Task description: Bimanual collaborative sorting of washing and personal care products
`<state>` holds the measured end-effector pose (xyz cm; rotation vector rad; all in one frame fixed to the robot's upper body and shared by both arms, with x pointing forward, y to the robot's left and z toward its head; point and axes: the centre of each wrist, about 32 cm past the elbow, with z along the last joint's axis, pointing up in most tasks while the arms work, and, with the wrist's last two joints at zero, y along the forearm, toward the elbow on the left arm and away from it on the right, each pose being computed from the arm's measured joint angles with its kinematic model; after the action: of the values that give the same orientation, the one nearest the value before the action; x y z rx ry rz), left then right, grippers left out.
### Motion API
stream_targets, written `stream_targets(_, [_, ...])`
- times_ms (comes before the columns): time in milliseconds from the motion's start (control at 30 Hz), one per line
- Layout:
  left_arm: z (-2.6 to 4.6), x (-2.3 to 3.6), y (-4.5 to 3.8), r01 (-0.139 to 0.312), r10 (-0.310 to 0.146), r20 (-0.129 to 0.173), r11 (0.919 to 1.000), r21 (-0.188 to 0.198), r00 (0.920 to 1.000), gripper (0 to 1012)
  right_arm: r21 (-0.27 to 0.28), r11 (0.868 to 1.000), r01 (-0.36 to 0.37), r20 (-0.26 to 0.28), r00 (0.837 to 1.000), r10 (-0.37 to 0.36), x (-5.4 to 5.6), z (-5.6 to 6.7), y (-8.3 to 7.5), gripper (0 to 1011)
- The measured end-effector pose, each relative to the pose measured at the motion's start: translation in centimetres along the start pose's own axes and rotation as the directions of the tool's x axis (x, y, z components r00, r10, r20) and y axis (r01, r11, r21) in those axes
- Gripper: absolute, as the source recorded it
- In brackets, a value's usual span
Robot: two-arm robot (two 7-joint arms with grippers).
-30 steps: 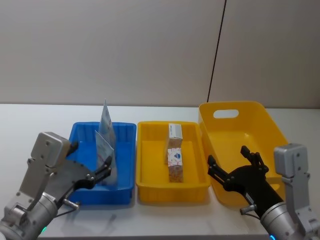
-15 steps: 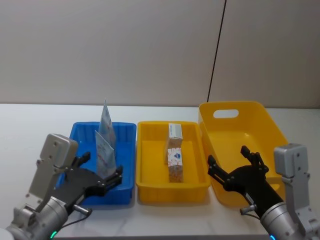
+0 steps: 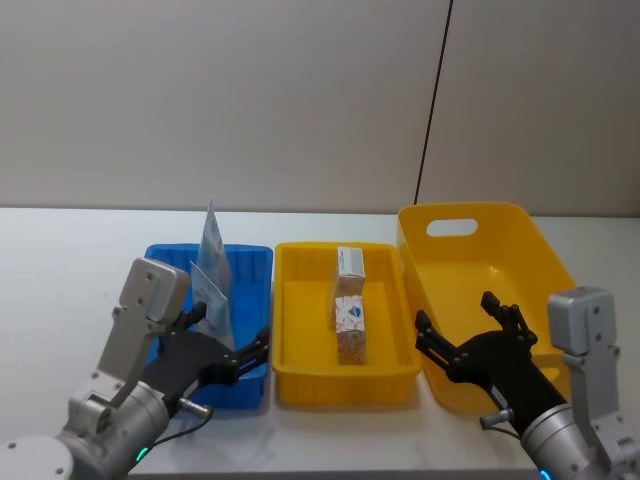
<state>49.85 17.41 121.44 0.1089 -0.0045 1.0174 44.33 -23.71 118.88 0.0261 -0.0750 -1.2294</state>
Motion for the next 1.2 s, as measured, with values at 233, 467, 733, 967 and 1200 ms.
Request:
stream_targets(233, [0.25, -0.53, -1.03, -0.036, 0.036, 0.0, 0.999, 0.027, 0.9993, 1001, 0.0, 1.0, 0.0, 0.0, 1.0, 0.0, 0.0, 0.0, 0.0, 1003])
stream_targets(467, [0.37, -0.97, -1.72, -0.074, 0.074, -0.005, 0.9954, 0.061, 0.9972, 1001, 0.0, 1.0, 0.0, 0.0, 1.0, 0.0, 0.0, 0.0, 0.0, 1003])
stream_targets(733, [0.15, -1.21, -2.68, -0.105, 0.109, -0.03, 0.9899, 0.095, 0.9936, 1001, 0.0, 1.0, 0.0, 0.0, 1.0, 0.0, 0.0, 0.0, 0.0, 1003])
stream_targets(967, [-0.13, -1.13, -3.62, -0.128, 0.135, -0.059, 0.986, 0.107, 0.9891, 1002, 0.0, 1.0, 0.0, 0.0, 1.0, 0.0, 0.0, 0.0, 0.0, 1003])
stream_targets(1200, [-0.37, -0.96, -4.57, -0.152, 0.161, -0.079, 0.9823, 0.11, 0.9837, 1001, 0.0, 1.0, 0.0, 0.0, 1.0, 0.0, 0.0, 0.0, 0.0, 1003])
